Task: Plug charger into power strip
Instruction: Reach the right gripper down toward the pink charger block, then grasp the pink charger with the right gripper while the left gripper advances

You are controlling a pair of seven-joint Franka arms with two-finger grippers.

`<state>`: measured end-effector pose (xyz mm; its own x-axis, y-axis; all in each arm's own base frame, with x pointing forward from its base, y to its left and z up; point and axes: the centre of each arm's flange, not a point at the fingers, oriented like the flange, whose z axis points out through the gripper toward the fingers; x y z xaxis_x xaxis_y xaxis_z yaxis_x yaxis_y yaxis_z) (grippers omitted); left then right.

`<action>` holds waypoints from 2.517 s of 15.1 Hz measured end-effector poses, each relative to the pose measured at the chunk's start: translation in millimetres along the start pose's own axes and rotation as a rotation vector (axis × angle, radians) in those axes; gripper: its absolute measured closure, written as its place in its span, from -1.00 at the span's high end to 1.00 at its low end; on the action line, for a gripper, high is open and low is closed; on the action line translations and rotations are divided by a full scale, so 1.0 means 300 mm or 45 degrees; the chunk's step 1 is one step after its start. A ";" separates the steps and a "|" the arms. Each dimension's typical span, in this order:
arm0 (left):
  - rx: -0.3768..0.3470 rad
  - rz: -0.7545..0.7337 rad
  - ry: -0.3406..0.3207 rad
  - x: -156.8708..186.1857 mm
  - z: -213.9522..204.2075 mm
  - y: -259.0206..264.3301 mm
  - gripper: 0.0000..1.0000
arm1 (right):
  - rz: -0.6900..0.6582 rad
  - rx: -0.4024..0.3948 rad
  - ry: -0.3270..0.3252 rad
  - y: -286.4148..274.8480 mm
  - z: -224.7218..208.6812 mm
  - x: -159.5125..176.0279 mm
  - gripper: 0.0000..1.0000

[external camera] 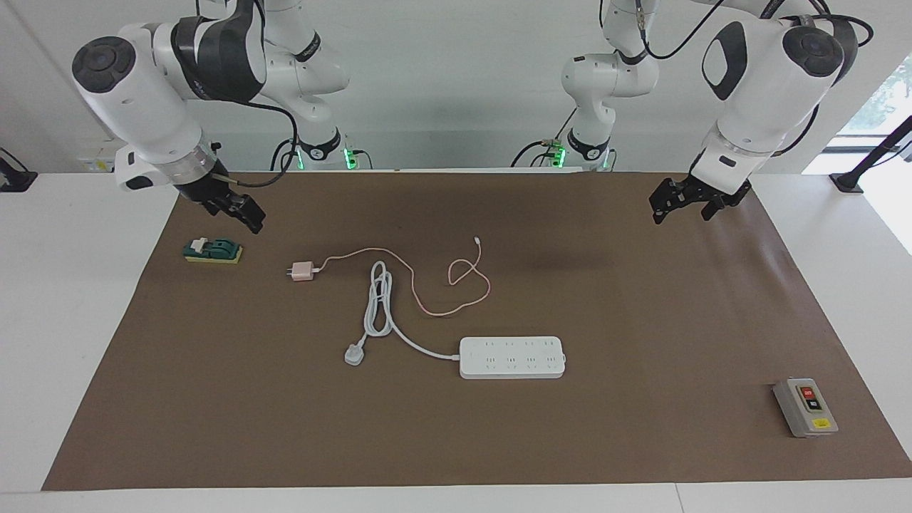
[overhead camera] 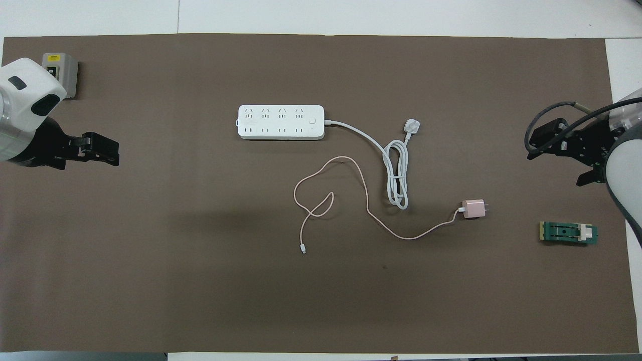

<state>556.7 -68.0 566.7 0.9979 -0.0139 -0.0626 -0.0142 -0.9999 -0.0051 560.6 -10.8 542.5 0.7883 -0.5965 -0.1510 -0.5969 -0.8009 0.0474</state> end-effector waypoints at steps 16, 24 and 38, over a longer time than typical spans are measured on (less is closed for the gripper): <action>0.007 0.003 -0.062 -0.022 -0.013 0.002 1.00 | 1.222 0.118 -0.322 0.091 0.346 0.140 1.00; -0.036 -0.044 -0.038 0.010 -0.108 -0.054 1.00 | 1.286 0.217 -0.399 0.128 0.567 0.092 1.00; -1.010 -0.173 -0.264 0.126 0.002 0.122 1.00 | 1.188 0.347 -0.477 0.142 0.712 0.029 1.00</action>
<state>594.0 -105.0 563.5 0.9549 0.0309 -0.2952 0.2312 -0.7012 0.6745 510.4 -38.8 332.2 -0.0729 -0.8807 -0.4680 -0.9957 0.0370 0.0855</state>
